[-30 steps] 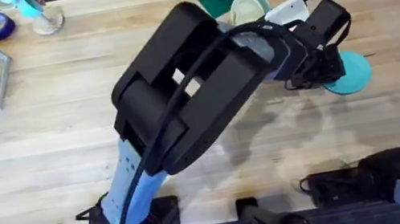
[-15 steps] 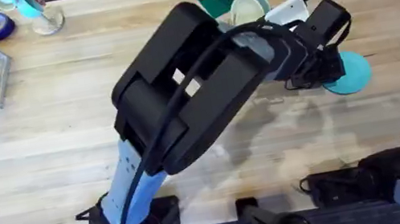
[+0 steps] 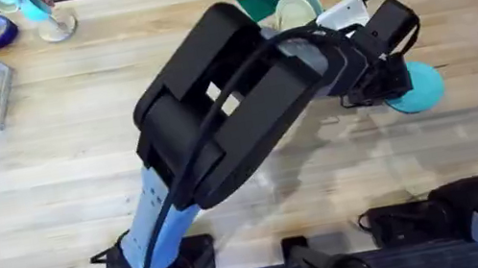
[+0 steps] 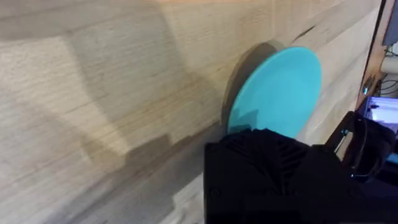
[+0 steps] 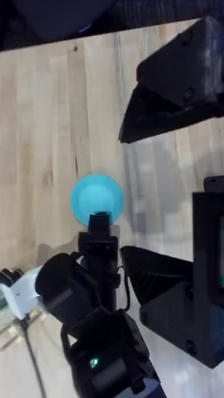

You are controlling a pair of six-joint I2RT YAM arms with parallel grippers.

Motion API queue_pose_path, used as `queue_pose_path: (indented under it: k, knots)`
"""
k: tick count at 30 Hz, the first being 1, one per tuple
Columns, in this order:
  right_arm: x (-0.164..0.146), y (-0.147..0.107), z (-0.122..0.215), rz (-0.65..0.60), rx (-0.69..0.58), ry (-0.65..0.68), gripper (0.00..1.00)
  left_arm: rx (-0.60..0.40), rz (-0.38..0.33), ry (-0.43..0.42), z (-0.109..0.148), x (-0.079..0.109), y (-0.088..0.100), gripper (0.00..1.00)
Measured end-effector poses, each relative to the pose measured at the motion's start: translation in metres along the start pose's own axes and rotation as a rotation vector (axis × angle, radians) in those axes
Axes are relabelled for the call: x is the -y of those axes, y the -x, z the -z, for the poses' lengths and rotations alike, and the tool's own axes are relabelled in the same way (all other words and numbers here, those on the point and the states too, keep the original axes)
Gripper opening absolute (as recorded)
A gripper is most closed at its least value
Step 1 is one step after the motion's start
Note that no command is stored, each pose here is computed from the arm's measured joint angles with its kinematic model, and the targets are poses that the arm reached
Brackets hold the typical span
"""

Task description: Pick up the plates from the table one by one and place each into a slot on the dish rack.

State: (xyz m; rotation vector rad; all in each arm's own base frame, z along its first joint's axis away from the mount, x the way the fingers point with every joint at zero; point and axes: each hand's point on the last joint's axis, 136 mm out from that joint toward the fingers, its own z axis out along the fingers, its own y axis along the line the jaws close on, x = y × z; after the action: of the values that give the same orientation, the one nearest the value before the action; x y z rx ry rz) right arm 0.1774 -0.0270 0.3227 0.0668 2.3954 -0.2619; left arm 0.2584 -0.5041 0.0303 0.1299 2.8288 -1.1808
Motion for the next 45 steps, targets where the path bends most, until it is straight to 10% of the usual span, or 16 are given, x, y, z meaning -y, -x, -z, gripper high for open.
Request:
queue_pose_path:
  k: [25, 34, 45]
  knots:
    - [-0.008, 0.009, -0.015, 0.021, -0.033, 0.014, 0.994, 0.057, -0.01, -0.04, -0.001, 0.008, 0.011, 0.04]
    - [-0.009, 0.011, -0.015, 0.022, -0.025, 0.018, 0.994, 0.066, 0.108, -0.033, 0.02, 0.006, 0.023, 0.04]
    - [-0.006, 0.009, -0.005, 0.011, 0.013, 0.02, 0.995, 0.181, 0.03, -0.287, 0.07, 0.087, 0.05, 0.04]
